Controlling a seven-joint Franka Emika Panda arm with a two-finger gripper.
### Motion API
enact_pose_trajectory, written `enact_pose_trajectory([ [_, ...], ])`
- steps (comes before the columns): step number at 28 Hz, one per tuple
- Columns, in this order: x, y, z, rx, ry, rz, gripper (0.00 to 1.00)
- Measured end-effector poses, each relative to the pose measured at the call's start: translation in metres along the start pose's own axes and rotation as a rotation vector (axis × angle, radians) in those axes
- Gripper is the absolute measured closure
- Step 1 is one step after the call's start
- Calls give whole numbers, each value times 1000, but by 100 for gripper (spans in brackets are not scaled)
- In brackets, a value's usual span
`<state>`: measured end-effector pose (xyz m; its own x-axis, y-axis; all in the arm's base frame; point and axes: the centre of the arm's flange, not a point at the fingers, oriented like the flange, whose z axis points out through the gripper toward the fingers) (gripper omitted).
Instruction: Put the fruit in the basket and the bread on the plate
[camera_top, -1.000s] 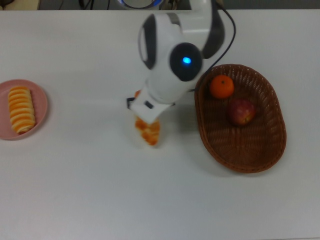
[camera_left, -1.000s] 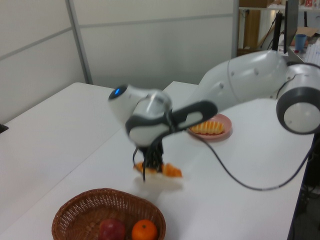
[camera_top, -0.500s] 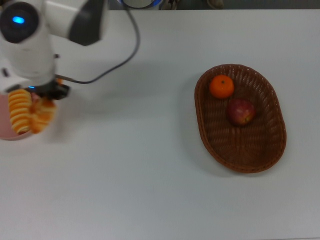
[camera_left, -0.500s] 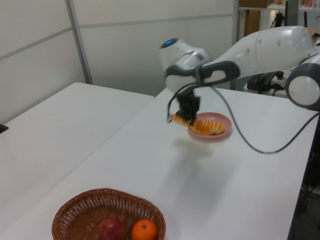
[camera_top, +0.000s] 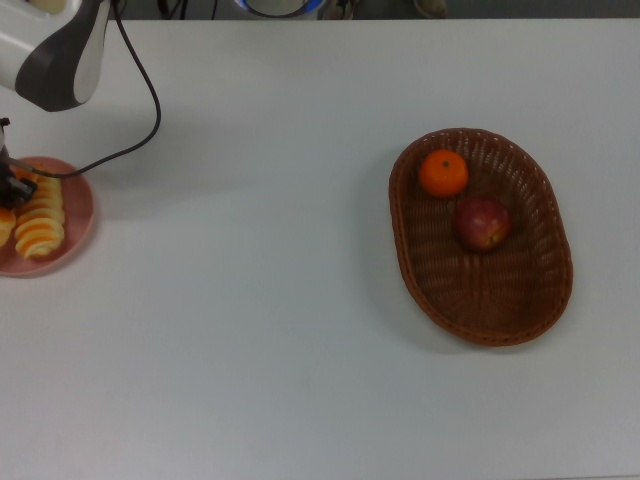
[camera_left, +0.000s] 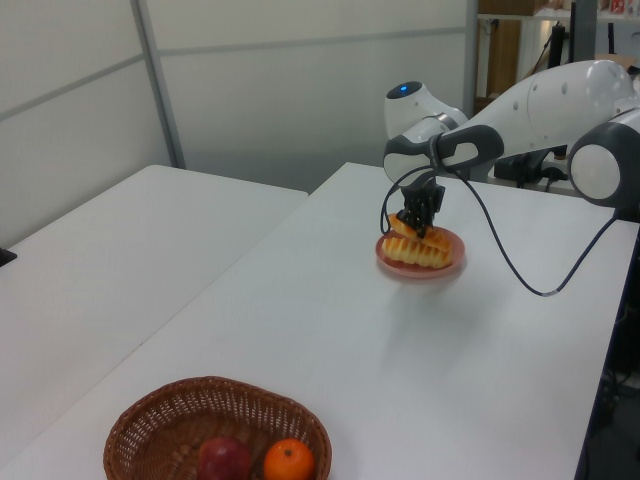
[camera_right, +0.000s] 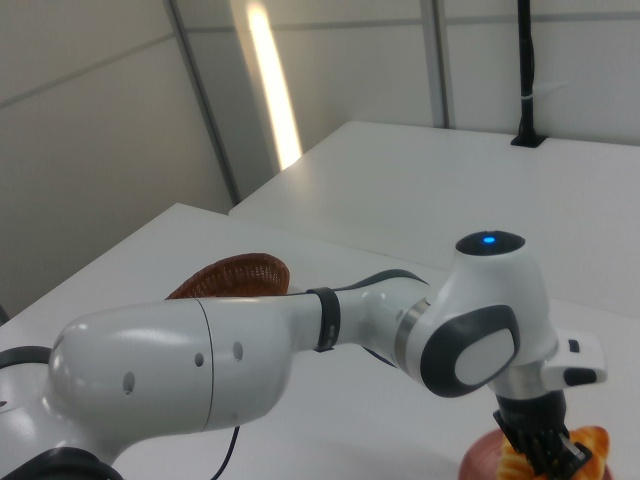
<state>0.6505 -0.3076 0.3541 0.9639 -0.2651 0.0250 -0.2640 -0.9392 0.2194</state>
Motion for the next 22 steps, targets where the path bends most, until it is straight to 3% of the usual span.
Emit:
enact_pose_trajectory([
  [3, -1, 7, 3, -2, -4, -5, 80],
  [10, -2, 14, 2, 0, -2, -6, 57],
  [14, -1, 19, -12, 59, 25, 37, 37],
  [16, 0, 20, -26, 94, 49, 48, 33],
  [19, -3, 19, -64, 141, 84, 53, 19],
  [22, -11, 12, -100, 160, 83, 38, 11],
])
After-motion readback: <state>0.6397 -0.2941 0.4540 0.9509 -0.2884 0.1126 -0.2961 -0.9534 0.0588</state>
